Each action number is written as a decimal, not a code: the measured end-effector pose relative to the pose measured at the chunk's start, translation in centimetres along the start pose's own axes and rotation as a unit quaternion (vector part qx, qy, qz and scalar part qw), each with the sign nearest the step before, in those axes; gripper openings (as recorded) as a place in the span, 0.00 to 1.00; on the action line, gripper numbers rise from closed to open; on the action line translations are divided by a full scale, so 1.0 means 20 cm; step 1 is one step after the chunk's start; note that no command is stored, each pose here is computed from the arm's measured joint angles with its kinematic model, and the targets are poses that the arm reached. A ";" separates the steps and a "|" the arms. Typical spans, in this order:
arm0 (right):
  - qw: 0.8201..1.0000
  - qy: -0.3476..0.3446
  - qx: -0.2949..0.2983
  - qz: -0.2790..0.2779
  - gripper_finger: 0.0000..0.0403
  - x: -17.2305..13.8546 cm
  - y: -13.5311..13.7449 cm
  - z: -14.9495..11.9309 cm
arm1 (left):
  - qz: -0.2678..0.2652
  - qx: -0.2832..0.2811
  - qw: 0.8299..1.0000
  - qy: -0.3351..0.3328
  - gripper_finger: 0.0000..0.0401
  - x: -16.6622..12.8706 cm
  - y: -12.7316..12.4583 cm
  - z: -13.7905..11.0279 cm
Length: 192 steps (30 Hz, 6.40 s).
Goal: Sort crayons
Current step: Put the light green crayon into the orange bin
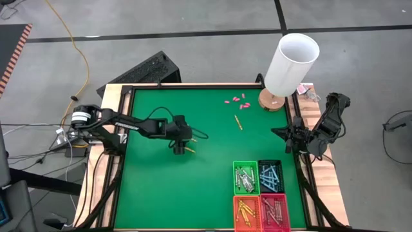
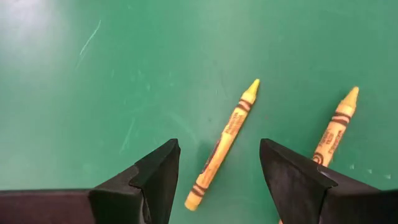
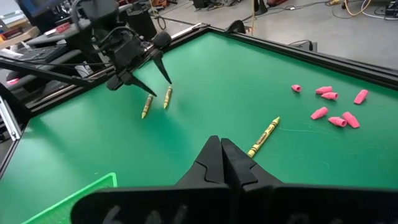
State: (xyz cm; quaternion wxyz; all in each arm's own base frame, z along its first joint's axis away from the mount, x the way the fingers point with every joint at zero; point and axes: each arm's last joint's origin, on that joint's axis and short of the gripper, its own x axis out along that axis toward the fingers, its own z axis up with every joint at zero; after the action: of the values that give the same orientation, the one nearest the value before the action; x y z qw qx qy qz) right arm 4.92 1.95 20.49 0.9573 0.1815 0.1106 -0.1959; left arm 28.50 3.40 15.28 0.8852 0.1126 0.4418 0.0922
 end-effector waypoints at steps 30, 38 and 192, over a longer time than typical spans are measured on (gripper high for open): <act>1.000 0.002 -0.001 0.000 0.00 0.00 0.00 0.00 | -0.083 -0.039 0.995 0.036 0.25 0.20 0.13 -0.06; 1.000 0.002 -0.001 0.001 0.00 0.00 0.00 0.00 | -0.077 -0.066 0.994 0.040 0.03 0.20 0.13 -0.07; 0.998 0.003 -0.009 0.068 0.00 0.04 0.22 0.39 | 0.034 -0.093 0.975 -0.198 0.27 -1.22 0.44 1.07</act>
State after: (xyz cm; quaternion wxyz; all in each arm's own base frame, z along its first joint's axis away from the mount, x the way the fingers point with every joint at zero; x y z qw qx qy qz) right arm 8.55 2.39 28.58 0.9697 0.1808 0.1024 -0.1284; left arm 30.59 2.86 48.83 0.9582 0.0604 0.2427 0.1391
